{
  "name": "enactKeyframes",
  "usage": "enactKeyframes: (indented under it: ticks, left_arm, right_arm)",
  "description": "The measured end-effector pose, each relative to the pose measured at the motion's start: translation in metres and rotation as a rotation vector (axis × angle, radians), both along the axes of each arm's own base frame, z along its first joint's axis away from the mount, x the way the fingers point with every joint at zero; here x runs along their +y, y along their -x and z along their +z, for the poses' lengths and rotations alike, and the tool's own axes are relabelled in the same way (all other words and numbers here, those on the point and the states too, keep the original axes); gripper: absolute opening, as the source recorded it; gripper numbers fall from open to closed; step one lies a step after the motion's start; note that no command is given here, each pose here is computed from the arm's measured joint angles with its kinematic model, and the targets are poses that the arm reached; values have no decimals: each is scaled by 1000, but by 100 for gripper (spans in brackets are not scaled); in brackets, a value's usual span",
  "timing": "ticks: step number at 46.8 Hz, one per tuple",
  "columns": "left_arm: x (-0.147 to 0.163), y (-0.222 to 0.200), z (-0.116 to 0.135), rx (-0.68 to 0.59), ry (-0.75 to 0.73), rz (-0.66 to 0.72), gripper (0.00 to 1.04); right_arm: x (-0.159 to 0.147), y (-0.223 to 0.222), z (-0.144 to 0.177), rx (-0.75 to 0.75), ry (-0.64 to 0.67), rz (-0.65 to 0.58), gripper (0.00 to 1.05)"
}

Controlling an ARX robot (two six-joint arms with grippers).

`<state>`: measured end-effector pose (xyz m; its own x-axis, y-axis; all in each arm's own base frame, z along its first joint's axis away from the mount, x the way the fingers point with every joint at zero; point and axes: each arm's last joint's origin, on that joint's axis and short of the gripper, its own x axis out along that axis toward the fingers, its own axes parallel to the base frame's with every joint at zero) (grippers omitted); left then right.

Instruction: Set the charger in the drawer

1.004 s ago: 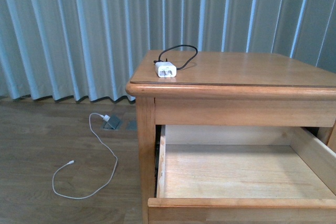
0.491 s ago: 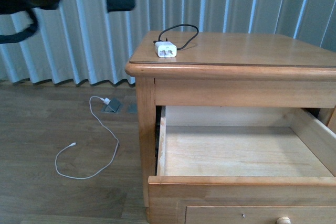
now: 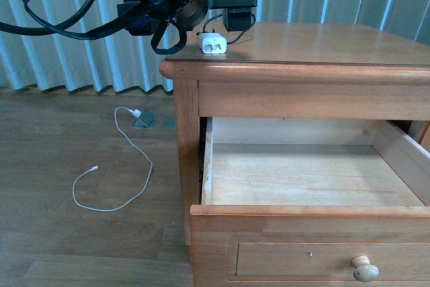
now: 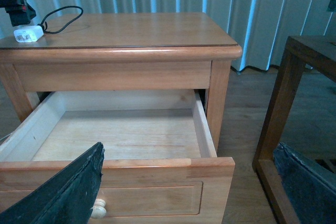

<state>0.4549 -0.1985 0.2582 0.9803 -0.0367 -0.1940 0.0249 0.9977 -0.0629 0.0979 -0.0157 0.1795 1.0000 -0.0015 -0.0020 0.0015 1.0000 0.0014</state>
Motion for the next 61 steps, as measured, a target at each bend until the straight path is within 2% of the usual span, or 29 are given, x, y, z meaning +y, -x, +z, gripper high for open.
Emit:
enactKeyframes:
  ticks: [9,20,28,29,31,35,38,51,55,61]
  left_arm:
    - [-13,-14,-7,39,-21,-37,99]
    - [-22,-18,-19,127,-121,-65,97]
    - [-23,-17,-19,133,-157,-65,71]
    - [-23,-17,-19,133,-159,-64,64]
    - [-23,-17,-19,133,-160,-63,60]
    - [-23,-16,-20,130,-158,-61,46]
    - [-22,-14,-20,123,-155,-62,40]
    - [-11,10,-14,78,-127,-90,40]
    - [-4,27,-3,48,-116,-110,40]
    - [13,75,24,-3,-103,-165,40]
  right_arm:
    - [0,0,0,0,0,0,96]
    - [0,0,0,0,0,0,96]
    - [0,0,0,0,0,0,96]
    - [0,0,0,0,0,0,96]
    - [0,0,0,0,0,0,96]
    - [0,0,0,0,0,0,96]
    - [0,0,0,0,0,0,96]
    - [0,0,0,0,0,0,96]
    - [0,0,0,0,0,0,96]
    - [0,0,0,0,0,0,96]
